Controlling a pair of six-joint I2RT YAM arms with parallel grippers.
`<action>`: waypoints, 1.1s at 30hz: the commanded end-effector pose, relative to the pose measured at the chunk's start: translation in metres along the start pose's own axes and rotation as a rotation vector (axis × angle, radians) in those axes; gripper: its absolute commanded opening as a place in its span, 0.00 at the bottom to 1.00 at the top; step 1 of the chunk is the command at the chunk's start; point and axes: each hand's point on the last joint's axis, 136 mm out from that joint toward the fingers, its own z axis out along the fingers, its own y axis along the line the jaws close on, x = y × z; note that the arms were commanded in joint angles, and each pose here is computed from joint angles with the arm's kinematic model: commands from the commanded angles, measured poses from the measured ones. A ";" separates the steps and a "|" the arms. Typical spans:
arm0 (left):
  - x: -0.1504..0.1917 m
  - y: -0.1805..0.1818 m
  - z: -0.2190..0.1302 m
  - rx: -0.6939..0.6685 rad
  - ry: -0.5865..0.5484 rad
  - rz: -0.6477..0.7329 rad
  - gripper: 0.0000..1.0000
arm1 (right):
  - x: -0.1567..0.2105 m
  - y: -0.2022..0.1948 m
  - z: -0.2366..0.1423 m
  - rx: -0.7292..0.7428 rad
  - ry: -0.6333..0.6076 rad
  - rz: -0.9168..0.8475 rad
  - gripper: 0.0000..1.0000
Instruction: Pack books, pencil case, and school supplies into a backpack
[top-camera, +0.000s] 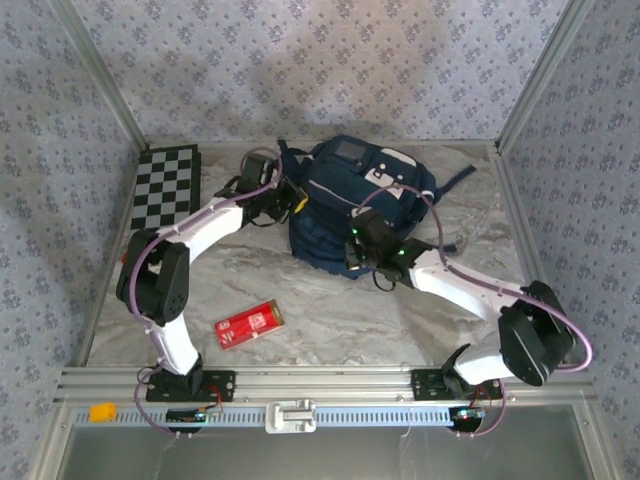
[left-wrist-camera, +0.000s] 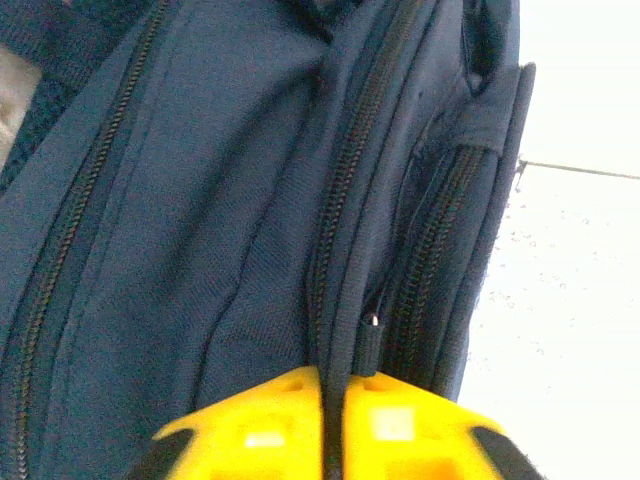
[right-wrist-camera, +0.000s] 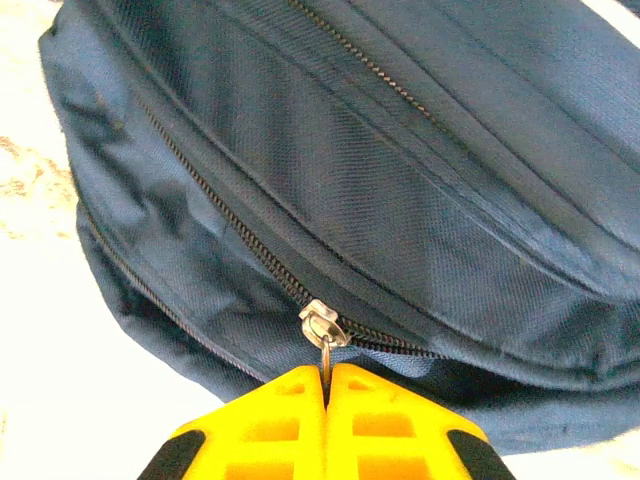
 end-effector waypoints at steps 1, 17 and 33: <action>-0.018 -0.021 -0.016 0.052 -0.042 0.069 0.24 | 0.015 0.002 0.004 0.030 0.066 0.041 0.00; 0.091 0.001 0.011 0.057 0.061 -0.137 0.34 | 0.019 0.000 0.011 0.040 0.060 0.092 0.00; 0.097 -0.007 0.012 0.045 -0.006 -0.137 0.00 | 0.024 -0.002 0.036 0.093 0.096 0.078 0.19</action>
